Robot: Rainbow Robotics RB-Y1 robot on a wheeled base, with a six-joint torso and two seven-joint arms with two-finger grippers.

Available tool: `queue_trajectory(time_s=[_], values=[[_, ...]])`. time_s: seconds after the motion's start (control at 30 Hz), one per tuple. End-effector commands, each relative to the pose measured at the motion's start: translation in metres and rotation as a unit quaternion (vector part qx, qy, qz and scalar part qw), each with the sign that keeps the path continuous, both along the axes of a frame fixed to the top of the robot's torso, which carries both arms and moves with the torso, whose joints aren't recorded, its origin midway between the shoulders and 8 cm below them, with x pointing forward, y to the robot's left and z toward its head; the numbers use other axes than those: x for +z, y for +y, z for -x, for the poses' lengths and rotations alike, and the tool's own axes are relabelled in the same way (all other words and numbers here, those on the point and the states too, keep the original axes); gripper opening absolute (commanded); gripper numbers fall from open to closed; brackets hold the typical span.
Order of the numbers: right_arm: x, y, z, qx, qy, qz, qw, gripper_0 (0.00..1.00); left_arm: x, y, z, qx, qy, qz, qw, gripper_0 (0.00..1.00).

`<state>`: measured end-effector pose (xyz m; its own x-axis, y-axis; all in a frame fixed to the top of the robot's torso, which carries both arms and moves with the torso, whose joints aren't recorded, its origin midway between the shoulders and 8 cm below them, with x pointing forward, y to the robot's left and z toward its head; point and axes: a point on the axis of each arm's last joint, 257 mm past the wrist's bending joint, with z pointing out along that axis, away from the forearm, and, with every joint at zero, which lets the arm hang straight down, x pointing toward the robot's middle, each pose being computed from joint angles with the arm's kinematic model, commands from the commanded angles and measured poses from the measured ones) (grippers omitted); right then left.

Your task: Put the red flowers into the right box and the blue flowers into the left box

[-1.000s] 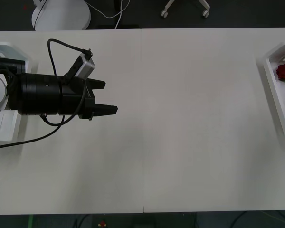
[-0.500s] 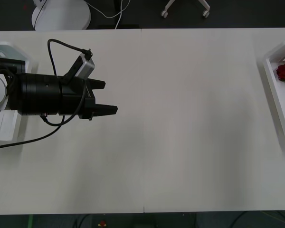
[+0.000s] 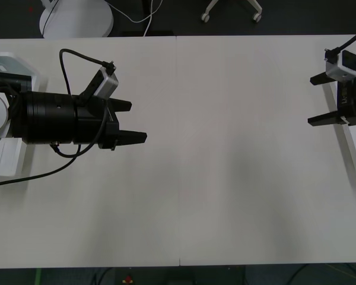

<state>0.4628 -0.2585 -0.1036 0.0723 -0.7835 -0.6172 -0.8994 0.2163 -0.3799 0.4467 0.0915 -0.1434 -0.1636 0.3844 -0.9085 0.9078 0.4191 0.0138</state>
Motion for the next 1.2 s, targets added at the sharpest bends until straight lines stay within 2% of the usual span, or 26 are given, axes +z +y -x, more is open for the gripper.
queue_trajectory(time_s=[0.03,0.43,0.7,0.8,1.2], values=[[0.003,0.005,0.006,0.007,0.009,-0.013,1.000,0.92,-0.002,0.004,0.005,0.003,0.004,-0.006,1.000,1.00],[0.008,0.050,0.020,0.042,0.035,-0.098,0.994,0.92,-0.002,0.004,0.005,0.003,0.004,-0.006,1.000,1.00],[0.005,0.052,0.023,0.046,0.039,-0.095,0.994,0.93,-0.002,0.004,0.005,0.003,0.004,-0.006,1.000,1.00],[0.005,0.052,0.023,0.046,0.039,-0.095,0.994,1.00,-0.002,0.004,0.005,0.003,0.004,-0.006,1.000,1.00],[0.005,0.052,0.023,0.046,0.039,-0.095,0.994,1.00,-0.002,0.004,0.005,0.003,0.004,-0.006,1.000,1.00]])
